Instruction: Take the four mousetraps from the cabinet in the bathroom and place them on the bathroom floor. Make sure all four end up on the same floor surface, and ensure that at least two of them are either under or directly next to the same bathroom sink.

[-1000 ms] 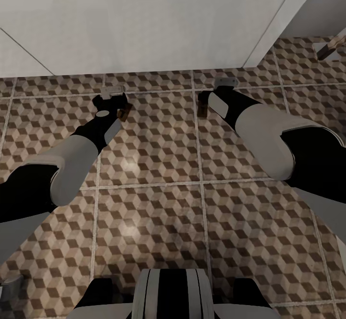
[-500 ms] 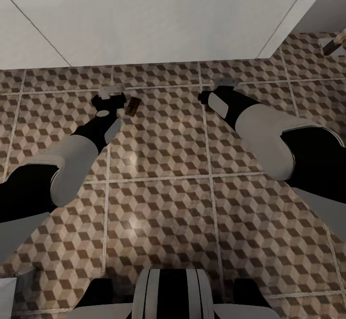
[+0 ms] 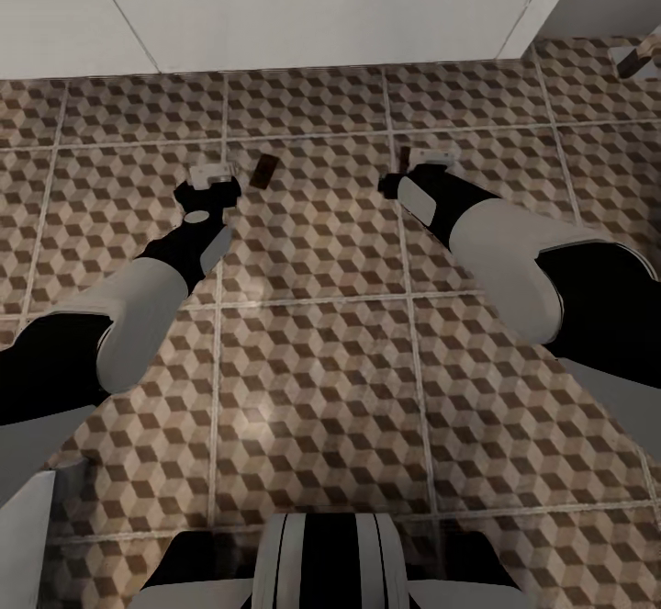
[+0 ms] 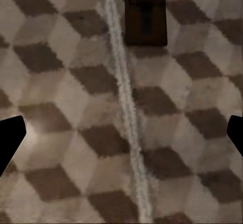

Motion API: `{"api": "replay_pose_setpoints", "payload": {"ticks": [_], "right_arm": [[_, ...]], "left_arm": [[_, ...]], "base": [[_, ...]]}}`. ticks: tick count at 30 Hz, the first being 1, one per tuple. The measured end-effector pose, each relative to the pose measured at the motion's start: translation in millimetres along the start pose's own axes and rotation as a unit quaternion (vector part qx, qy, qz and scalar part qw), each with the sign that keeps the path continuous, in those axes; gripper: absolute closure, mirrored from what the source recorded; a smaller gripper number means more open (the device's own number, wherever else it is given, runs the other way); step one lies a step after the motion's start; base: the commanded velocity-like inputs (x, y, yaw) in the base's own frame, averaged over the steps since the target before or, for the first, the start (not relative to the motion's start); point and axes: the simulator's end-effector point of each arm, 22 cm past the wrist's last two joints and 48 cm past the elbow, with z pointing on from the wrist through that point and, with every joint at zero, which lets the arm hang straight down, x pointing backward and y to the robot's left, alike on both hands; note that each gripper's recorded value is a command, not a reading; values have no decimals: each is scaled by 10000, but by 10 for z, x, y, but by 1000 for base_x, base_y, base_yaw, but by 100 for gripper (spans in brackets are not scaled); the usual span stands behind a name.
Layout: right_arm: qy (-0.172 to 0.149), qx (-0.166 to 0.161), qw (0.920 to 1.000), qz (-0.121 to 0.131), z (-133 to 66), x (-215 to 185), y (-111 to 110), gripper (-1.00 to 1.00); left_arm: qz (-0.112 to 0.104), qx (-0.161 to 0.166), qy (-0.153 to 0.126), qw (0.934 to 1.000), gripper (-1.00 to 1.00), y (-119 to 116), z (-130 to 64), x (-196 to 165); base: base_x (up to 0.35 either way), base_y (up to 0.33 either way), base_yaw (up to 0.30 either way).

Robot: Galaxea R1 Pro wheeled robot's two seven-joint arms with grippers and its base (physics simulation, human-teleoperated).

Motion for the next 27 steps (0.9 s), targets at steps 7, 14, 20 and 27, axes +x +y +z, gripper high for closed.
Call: {"api": "replay_pose_setpoints", "payload": {"ticks": [7,14,20,27], "right_arm": [[1,0,10000,0,0,2,0,-100],[-5,0,10000,2,-4,-8,0,-100],[-5,-1,10000,3,-5,-8,0,-100],[-4,1,10000,2,-3,-7,0,-100]], "left_arm": [[2,10,4,10000,-100,-15,-5,8],[-7,15,-20,10000,-100,-24,-9,-9],[-14,17,-39,10000,-100,-28,-10,-23],[-13,18,-43,10000,-100,-32,-10,-21]], "base": [[-321,0,0],[-176,-16,0],[-74,-10,0],[-164,-76,0]]}}
